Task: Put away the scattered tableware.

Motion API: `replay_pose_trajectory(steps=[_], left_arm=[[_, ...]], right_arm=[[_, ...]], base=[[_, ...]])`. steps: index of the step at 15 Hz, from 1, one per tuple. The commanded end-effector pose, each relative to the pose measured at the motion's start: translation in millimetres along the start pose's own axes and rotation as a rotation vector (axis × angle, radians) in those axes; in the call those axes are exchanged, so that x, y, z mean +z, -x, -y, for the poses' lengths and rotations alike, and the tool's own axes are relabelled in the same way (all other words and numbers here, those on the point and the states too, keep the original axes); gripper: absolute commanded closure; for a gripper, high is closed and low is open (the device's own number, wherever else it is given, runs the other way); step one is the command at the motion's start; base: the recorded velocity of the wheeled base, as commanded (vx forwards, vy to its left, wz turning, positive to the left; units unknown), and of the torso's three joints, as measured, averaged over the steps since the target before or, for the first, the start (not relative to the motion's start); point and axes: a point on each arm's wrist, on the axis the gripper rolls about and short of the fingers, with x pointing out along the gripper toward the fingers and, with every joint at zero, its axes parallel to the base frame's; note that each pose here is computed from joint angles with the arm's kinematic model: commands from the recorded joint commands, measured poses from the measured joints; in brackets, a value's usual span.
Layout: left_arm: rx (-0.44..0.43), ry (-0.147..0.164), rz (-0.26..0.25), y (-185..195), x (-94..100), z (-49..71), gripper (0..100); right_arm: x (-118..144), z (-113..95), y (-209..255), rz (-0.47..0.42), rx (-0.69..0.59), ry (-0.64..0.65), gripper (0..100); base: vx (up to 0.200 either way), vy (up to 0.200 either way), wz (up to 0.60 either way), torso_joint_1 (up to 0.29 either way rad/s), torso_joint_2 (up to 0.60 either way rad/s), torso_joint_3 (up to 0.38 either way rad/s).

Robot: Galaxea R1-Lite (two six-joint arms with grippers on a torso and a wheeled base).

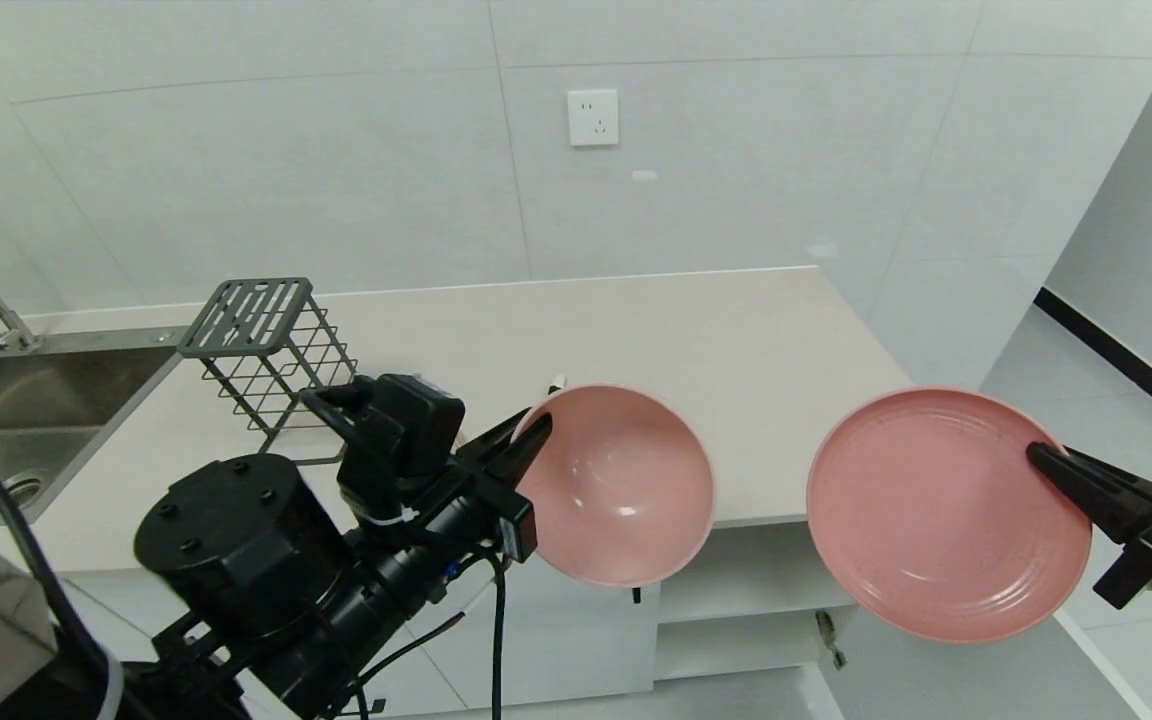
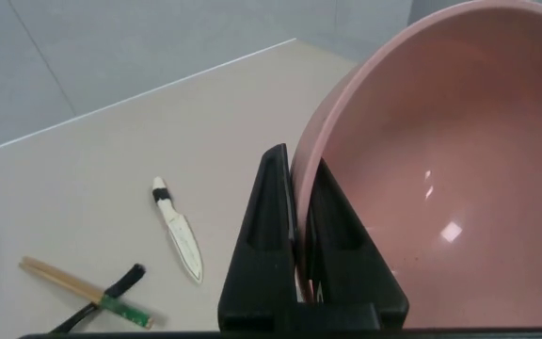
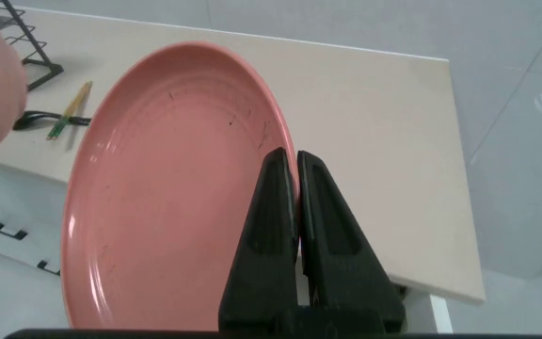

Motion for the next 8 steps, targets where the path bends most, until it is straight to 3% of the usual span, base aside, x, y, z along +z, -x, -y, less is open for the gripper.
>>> replay_pose_trajectory(steps=[1,3,8], left_arm=[[-0.004,0.002,0.01,11.9,6.5,-0.3,100],[-0.002,0.002,0.012,16.1,8.4,-1.4,100],[-0.001,0.002,0.0,17.3,5.9,-2.0,100]], right_arm=[[-0.7,0.1,-0.5,-0.003,0.0,-0.002,100],[-0.9,-0.2,-0.8,-0.005,0.003,-0.001,100],[-0.7,-0.2,-0.6,-0.003,0.003,-0.001,100]], base=[[0.0,0.0,-0.6,-0.017,-0.01,0.012],[0.0,0.0,-0.6,0.019,0.0,0.007],[0.0,0.0,0.0,0.0,0.0,0.0]])
